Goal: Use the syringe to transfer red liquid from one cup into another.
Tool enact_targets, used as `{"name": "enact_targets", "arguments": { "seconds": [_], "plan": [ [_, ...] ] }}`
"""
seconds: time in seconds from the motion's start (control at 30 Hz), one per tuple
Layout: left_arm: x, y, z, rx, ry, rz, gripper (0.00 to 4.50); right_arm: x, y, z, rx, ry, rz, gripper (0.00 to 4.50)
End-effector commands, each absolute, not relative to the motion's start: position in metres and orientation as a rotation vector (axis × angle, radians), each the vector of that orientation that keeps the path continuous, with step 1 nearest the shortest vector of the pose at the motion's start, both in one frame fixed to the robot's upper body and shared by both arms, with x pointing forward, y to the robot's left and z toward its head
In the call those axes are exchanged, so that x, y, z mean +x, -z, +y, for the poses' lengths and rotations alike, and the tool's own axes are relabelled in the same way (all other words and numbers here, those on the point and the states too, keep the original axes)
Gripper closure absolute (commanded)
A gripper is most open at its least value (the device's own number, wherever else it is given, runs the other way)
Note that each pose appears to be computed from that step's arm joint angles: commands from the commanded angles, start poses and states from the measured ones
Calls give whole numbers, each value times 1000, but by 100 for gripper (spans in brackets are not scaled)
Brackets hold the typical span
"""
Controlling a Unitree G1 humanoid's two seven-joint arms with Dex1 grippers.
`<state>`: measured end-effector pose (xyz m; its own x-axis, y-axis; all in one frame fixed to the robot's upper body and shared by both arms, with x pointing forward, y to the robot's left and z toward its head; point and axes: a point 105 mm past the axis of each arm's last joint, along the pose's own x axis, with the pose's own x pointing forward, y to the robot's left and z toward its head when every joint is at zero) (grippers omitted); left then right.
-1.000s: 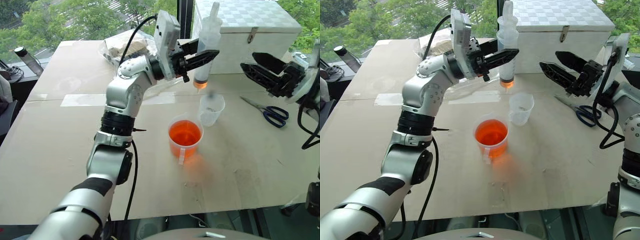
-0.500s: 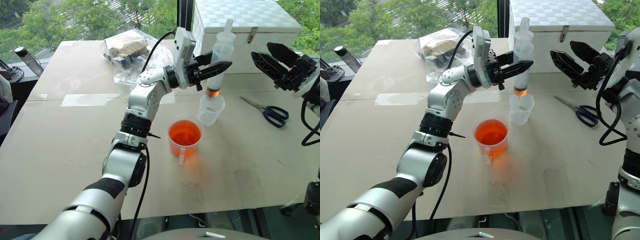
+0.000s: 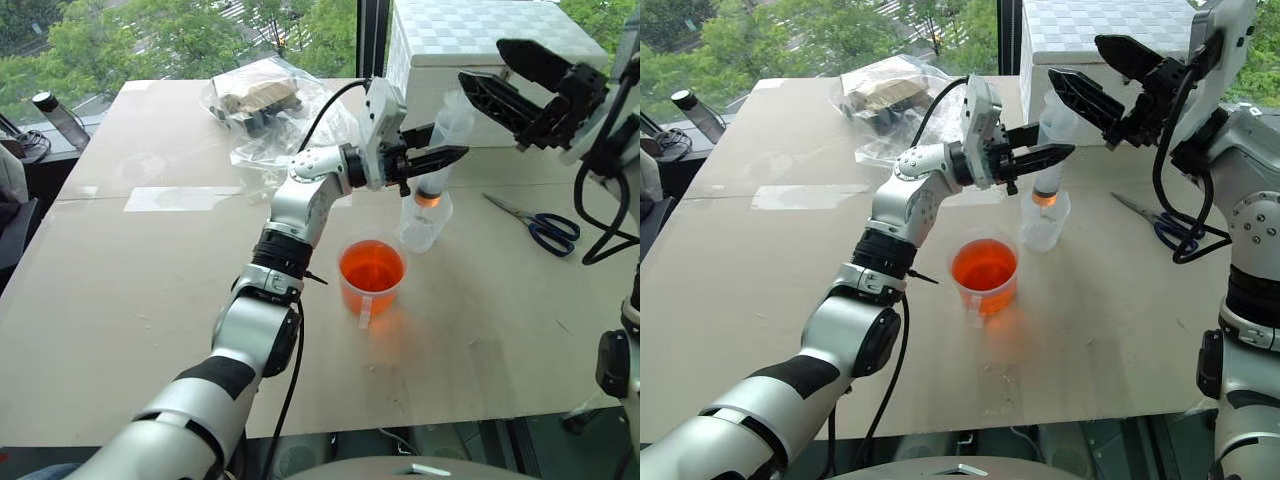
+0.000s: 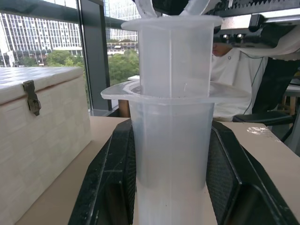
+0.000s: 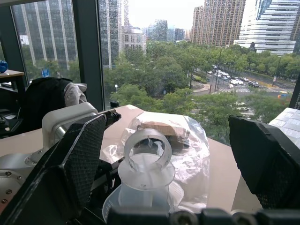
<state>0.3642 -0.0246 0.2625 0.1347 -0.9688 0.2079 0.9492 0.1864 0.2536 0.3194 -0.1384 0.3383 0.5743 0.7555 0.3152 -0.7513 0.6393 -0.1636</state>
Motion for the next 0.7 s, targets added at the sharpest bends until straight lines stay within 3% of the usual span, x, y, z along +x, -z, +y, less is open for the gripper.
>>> {"name": "enact_targets", "arguments": {
  "seconds": [0.03,0.23,0.43,0.7],
  "plan": [
    [359,-280,-28,100,1410,-429,313,317,-348,-138,-30,-887,-406,3],
    [359,-278,-28,107,1411,-422,313,316,-341,-133,-1,-926,-345,3],
    [358,-278,-28,103,1416,-424,313,317,-353,-161,75,-890,-381,3],
    [358,-279,-29,102,1418,-428,313,329,-330,-178,-5,-839,-279,3]
  ]
}}
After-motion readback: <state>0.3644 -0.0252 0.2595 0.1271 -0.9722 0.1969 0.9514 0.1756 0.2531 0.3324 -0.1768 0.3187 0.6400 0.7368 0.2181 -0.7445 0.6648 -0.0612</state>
